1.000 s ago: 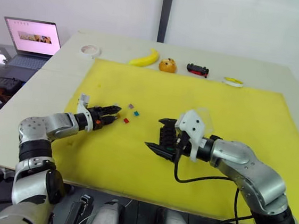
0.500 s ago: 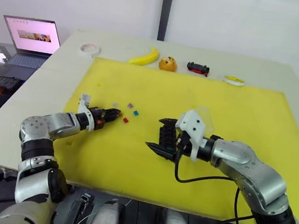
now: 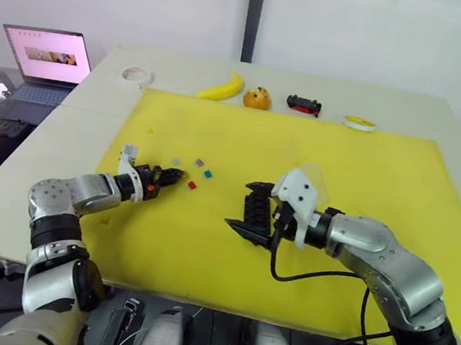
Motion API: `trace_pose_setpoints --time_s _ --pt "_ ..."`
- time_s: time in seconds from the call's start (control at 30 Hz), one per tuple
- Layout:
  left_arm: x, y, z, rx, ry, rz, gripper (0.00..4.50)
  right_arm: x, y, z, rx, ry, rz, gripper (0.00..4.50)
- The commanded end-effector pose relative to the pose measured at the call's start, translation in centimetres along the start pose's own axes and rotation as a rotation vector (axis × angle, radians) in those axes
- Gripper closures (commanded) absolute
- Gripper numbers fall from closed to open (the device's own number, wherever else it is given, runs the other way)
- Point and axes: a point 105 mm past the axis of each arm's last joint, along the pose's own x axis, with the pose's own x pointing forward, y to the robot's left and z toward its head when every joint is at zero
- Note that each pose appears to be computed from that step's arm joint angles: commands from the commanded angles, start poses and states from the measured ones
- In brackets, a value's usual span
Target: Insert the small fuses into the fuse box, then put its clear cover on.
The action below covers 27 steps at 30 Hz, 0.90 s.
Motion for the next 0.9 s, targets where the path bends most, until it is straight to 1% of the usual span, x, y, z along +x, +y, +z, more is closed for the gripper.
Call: trace_pose_setpoints --time_s 0.03,0.07,0.17,0.2,0.27,0.37,0.43,0.5,0.53,0.63,0.73,0.9 --pt "-1.2 0.0 0.7 0.004 -0.024 0.004 4.48 -0.5 -0.4 1.5 -0.039 -0.046 -0.017 0.00" --pt "-1.5 -0.5 1.0 0.014 -0.031 -0.011 4.48 -0.5 -0.4 1.5 -0.037 -0.050 -0.019 0.00" --pt "-2.3 -4.6 1.9 0.095 -0.041 -0.141 4.48 -0.6 -0.6 2.2 0.046 -0.108 -0.033 0.00" --pt "-2.4 -6.2 1.8 0.130 -0.029 -0.196 4.48 -0.6 -0.7 2.5 0.088 -0.135 -0.038 0.00" --pt "-2.5 -8.2 1.4 0.172 -0.011 -0.265 4.48 -0.6 -0.7 2.9 0.144 -0.170 -0.045 0.00" --pt "-1.7 -11.7 0.2 0.245 0.024 -0.383 4.48 -0.2 -0.9 3.9 0.289 -0.261 -0.048 0.00" --pt "-1.1 -13.3 -0.6 0.270 0.036 -0.434 4.48 0.0 -1.2 4.6 0.374 -0.311 -0.052 0.00" --pt "-0.5 -14.5 -1.6 0.289 0.058 -0.471 4.48 0.4 -1.5 5.3 0.451 -0.360 -0.061 0.00" --pt "-0.3 -15.1 -2.4 0.307 0.086 -0.494 4.48 0.5 -1.8 5.8 0.499 -0.395 -0.066 0.00" --pt "0.1 -16.0 -3.9 0.355 0.120 -0.523 4.48 0.5 -2.8 6.9 0.628 -0.480 -0.092 0.00" --pt "0.2 -16.5 -4.4 0.351 0.118 -0.545 4.48 0.2 -3.4 7.5 0.706 -0.527 -0.100 0.00" --pt "0.2 -17.1 -4.7 0.334 0.125 -0.576 4.48 -0.2 -3.7 7.9 0.773 -0.547 -0.106 0.00"
